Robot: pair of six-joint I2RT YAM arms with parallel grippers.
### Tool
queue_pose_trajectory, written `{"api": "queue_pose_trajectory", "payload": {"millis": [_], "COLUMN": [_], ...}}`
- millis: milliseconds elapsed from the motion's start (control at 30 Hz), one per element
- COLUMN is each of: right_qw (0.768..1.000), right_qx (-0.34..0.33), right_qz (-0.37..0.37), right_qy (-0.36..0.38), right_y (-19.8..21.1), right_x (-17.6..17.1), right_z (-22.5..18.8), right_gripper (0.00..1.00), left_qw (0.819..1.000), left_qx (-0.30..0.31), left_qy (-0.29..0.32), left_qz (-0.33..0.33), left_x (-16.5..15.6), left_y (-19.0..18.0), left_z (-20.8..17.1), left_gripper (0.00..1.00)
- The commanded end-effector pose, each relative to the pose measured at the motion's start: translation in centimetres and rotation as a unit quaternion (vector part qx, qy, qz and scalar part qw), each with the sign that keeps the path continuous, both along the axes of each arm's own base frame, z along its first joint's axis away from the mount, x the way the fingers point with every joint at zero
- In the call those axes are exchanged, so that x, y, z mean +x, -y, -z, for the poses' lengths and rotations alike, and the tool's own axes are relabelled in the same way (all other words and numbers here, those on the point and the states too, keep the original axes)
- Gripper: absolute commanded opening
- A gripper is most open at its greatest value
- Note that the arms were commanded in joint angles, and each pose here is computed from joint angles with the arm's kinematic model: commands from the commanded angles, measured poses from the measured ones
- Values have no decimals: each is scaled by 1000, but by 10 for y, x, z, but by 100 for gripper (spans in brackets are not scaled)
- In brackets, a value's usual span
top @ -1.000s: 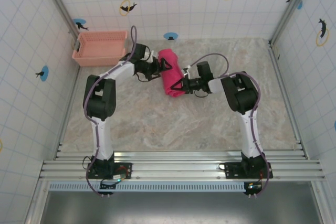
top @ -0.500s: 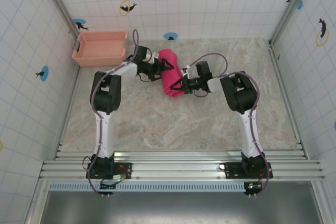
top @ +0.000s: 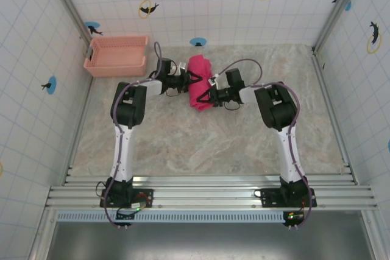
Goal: Roll up the long pants
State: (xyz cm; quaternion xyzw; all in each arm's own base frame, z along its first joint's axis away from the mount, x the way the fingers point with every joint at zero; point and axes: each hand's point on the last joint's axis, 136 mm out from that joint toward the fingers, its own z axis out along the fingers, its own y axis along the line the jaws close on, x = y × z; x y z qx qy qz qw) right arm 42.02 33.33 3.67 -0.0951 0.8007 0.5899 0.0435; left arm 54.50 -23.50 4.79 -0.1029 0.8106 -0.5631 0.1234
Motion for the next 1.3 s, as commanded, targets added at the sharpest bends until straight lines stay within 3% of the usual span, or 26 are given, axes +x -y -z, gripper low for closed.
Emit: {"api": "queue_pose_trajectory", "payload": {"millis": [0, 67, 100, 133, 233, 300, 500, 700, 833, 1033, 1167, 1267], "right_qw": [994, 993, 993, 993, 991, 988, 982, 970, 968, 970, 973, 976], "right_qx": [-9, -9, -10, -13, -32, -59, -110, -141, -151, -145, -135, -127], "right_qz": [-59, -64, -66, -69, -85, -87, -5, 92, 95, 80, 66, 53], "right_qy": [-95, -94, -94, -96, -96, -110, -154, -177, -174, -178, -174, -166], "right_y": [-20, -21, -20, -19, -7, 16, 119, 196, 202, 192, 181, 171], "right_x": [-48, -49, -49, -51, -59, -64, -68, -76, -73, -76, -75, -74], "right_z": [30, 29, 28, 27, 21, 19, 25, 34, 33, 35, 34, 30], "right_gripper": [28, 28, 31, 35, 63, 73, 78, 78, 79, 78, 77, 77], "left_qw": [999, 999, 999, 999, 998, 999, 994, 980, 964, 924, 903, 887], "left_qx": [-30, -35, -37, -37, -35, -24, 22, -15, -34, -70, -30, -2], "left_qy": [-24, -25, -24, -23, -3, 10, 67, 133, 182, 263, 311, 316], "left_qz": [-23, -26, -28, -32, -42, -47, -79, -144, -192, -269, -296, -338], "left_x": [7, 9, 10, 12, 21, 28, 57, 94, 115, 130, 120, 114], "left_y": [13, 16, 16, 16, 16, 13, 5, -13, -46, -113, -160, -206], "left_z": [17, 15, 14, 12, -2, -13, -61, -136, -193, -285, -332, -336], "left_gripper": [25, 5, 0, 0, 0, 0, 0, 0, 0, 0, 0, 0]}}
